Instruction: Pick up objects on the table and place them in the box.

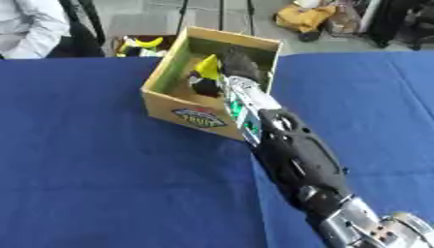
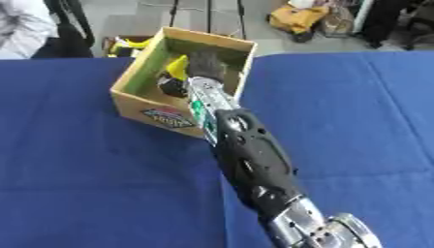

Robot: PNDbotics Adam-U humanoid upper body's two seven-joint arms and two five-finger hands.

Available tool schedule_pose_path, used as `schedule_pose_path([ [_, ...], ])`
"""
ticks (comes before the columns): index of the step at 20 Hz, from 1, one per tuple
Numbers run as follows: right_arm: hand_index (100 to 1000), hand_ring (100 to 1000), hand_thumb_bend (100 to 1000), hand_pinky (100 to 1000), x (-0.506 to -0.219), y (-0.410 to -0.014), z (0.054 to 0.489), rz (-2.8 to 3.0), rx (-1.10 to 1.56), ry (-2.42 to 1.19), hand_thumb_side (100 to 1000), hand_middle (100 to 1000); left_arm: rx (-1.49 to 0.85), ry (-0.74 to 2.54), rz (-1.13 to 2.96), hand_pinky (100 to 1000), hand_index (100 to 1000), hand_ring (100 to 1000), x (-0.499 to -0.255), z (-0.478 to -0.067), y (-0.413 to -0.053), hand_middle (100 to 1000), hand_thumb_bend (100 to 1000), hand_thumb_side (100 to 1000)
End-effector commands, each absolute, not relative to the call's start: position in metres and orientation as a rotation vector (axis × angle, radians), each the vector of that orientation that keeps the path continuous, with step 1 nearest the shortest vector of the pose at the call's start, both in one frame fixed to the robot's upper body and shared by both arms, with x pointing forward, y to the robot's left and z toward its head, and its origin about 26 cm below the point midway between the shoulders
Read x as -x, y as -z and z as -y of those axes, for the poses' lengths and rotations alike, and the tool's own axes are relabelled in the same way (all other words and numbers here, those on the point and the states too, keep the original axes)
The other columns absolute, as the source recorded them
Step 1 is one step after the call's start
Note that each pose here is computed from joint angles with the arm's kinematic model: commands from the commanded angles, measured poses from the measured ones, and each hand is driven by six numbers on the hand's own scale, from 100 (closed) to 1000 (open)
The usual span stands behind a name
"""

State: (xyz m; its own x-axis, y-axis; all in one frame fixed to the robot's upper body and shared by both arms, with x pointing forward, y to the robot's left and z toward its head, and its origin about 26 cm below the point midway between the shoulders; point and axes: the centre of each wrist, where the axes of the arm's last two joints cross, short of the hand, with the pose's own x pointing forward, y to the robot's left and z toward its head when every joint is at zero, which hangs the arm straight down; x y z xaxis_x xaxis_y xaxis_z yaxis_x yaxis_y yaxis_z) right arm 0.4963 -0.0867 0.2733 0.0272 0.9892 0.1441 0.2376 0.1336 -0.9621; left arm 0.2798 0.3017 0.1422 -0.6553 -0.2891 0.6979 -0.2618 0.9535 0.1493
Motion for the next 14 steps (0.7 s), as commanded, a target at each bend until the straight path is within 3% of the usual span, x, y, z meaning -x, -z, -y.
schedule_pose_path([
  [1, 884, 1000, 658, 760, -0.492, -0.299, 0.085, 1.472, 1.363, -0.909, 995, 863, -0.388, 0.064, 2.343, 441, 901, 592, -0.278, -0.302, -0.149, 626, 117, 967],
  [11, 898, 1000, 679, 786, -0.486, -0.315, 0.086, 1.519, 1.368, -0.859, 981, 880, -0.387, 0.069, 2.336, 440, 901, 592, -0.277, -0.303, -0.149, 627, 116, 968],
  [14, 898, 1000, 633, 808, -0.481, -0.335, 0.091, 1.592, 1.389, -0.822, 922, 861, -0.392, 0.062, 2.331, 439, 900, 592, -0.277, -0.304, -0.148, 628, 115, 969],
])
